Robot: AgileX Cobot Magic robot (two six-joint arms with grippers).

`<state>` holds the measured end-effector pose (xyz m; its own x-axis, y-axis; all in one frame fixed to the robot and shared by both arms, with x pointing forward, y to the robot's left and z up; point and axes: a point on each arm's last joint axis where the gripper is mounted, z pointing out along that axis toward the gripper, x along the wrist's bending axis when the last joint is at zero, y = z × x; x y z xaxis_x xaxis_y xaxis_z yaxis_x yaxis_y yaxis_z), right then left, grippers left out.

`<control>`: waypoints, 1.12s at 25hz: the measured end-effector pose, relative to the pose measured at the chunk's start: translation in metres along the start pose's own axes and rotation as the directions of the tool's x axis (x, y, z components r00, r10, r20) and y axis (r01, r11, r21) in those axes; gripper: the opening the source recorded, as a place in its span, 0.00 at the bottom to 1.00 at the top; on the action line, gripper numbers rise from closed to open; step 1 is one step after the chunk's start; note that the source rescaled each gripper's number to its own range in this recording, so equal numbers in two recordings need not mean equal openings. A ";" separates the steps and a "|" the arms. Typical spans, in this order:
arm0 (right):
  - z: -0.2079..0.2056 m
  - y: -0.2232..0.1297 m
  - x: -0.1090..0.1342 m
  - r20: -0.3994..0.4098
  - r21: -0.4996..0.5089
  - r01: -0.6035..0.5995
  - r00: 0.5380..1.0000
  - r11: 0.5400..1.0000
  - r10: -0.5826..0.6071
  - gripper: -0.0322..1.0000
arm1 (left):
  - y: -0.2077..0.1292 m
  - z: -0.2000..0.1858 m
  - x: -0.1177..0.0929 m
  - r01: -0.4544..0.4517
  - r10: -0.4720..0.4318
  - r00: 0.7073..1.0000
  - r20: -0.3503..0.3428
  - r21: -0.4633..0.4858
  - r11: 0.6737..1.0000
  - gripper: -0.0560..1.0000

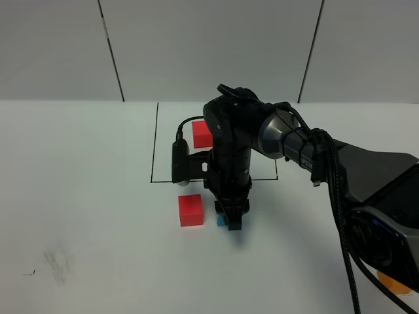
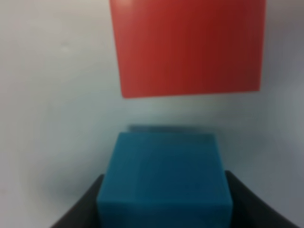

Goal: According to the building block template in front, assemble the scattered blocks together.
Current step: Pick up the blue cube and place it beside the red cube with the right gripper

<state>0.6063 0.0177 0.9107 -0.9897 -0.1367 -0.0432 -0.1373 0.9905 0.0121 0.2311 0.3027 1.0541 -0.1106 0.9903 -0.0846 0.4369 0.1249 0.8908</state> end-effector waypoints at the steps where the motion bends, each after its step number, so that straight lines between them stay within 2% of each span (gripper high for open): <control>1: 0.000 0.002 0.001 0.000 0.000 0.004 1.000 1.000 -0.004 0.14 | 0.000 0.000 0.000 0.000 0.000 1.000 0.000 0.000 1.000 0.95; 9: 0.000 0.005 0.003 0.004 0.005 0.012 1.000 1.000 -0.012 0.14 | 0.000 0.000 0.000 0.000 0.000 1.000 0.000 0.000 1.000 0.95; 15: -0.008 0.006 -0.003 0.049 0.008 0.015 0.999 1.000 -0.015 0.14 | 0.000 0.000 0.000 0.000 0.000 1.000 0.000 0.000 1.000 0.95; 28: -0.006 0.006 -0.003 0.045 0.013 0.032 0.998 0.999 -0.033 0.14 | 0.000 0.000 0.000 0.000 0.000 1.000 0.000 0.000 1.000 0.95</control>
<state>0.6082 0.0243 0.9165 -0.9818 -0.1683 -0.0881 -0.1687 0.9857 -0.0021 0.2311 0.3027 1.0541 -0.1106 0.9903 -0.0846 0.4369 0.1249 0.8908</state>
